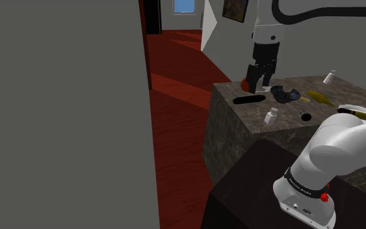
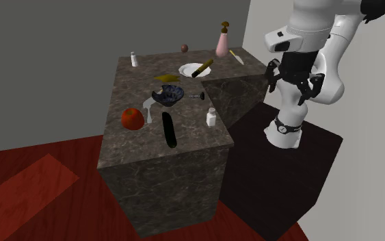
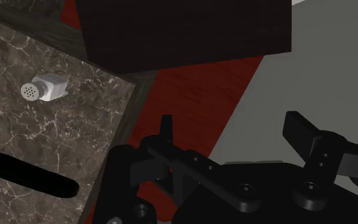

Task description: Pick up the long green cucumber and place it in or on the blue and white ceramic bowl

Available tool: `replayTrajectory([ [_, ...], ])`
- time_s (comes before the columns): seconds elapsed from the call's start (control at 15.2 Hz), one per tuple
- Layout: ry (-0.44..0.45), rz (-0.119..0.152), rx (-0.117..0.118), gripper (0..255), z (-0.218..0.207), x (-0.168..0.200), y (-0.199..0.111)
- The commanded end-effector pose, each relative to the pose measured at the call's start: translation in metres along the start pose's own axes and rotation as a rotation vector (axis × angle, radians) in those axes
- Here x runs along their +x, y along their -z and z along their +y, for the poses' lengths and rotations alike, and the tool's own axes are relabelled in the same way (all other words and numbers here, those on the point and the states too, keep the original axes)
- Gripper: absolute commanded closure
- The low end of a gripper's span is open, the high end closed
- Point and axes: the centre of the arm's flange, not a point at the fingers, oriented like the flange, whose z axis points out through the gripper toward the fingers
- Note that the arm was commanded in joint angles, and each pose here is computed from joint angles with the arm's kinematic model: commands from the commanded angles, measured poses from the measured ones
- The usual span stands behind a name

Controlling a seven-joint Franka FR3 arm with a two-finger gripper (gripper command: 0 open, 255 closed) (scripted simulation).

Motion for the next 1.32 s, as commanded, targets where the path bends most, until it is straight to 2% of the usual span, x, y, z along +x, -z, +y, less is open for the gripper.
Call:
replayTrajectory([
  [0.0, 0.000, 0.000, 0.000, 0, 0.000, 0.000, 0.000],
  [0.59, 0.217, 0.002, -0.031, 0, 0.099, 0.018, -0.054],
  [1.25, 0.458, 0.004, -0.065, 0, 0.204, 0.063, -0.110],
])
